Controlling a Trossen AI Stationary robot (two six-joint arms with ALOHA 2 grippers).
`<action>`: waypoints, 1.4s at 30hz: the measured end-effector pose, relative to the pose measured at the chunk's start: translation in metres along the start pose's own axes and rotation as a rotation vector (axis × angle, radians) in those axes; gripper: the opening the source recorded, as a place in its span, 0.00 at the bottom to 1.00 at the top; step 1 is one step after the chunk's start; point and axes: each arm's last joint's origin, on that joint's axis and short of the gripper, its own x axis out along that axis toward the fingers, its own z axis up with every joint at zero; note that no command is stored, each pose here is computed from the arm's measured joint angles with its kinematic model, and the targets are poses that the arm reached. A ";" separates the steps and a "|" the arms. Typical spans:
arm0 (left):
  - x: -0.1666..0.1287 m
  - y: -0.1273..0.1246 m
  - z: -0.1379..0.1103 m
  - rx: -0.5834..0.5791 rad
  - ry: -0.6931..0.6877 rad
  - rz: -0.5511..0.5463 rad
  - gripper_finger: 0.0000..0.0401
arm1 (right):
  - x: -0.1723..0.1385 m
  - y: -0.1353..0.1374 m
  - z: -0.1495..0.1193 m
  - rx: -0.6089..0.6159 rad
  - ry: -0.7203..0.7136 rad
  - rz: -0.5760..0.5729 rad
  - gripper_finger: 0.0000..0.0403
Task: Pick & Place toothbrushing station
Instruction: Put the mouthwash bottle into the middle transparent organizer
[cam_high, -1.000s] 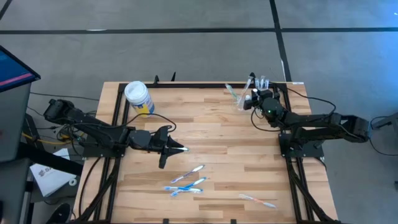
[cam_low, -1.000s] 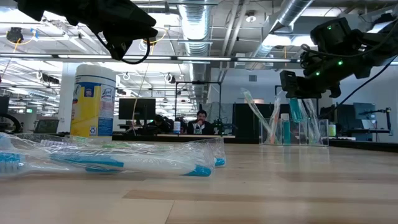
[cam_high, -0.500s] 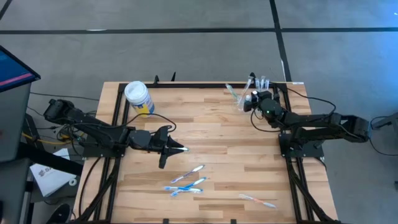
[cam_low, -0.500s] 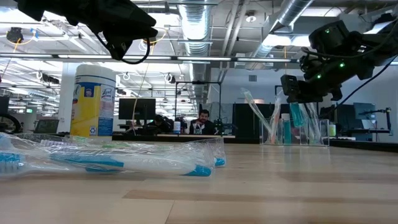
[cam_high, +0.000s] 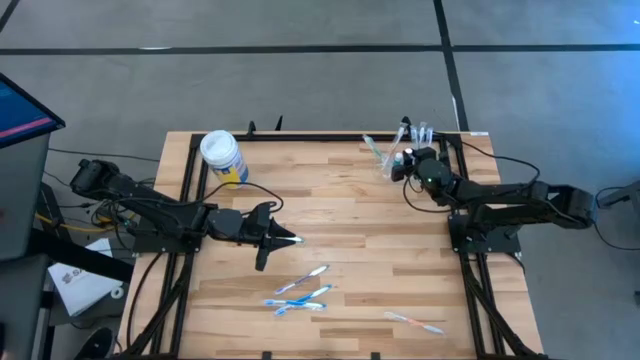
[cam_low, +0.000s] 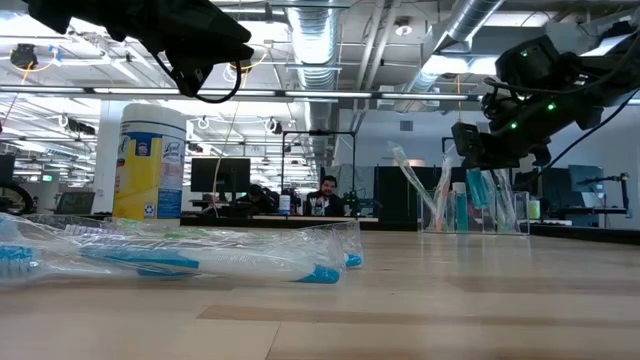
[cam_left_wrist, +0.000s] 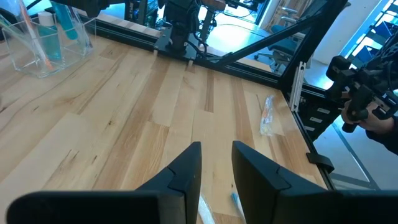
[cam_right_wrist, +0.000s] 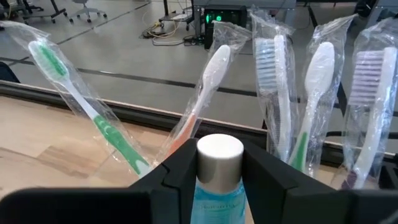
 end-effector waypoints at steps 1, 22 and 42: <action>0.000 0.000 0.000 0.000 0.000 0.000 0.21 | 0.001 0.000 -0.001 0.002 0.003 -0.002 0.26; 0.000 0.000 0.000 0.000 0.001 0.000 0.21 | 0.020 0.017 -0.024 -0.031 0.023 0.008 0.28; 0.000 -0.001 0.000 0.000 0.001 -0.003 0.21 | 0.014 0.015 -0.019 -0.037 0.028 0.041 0.28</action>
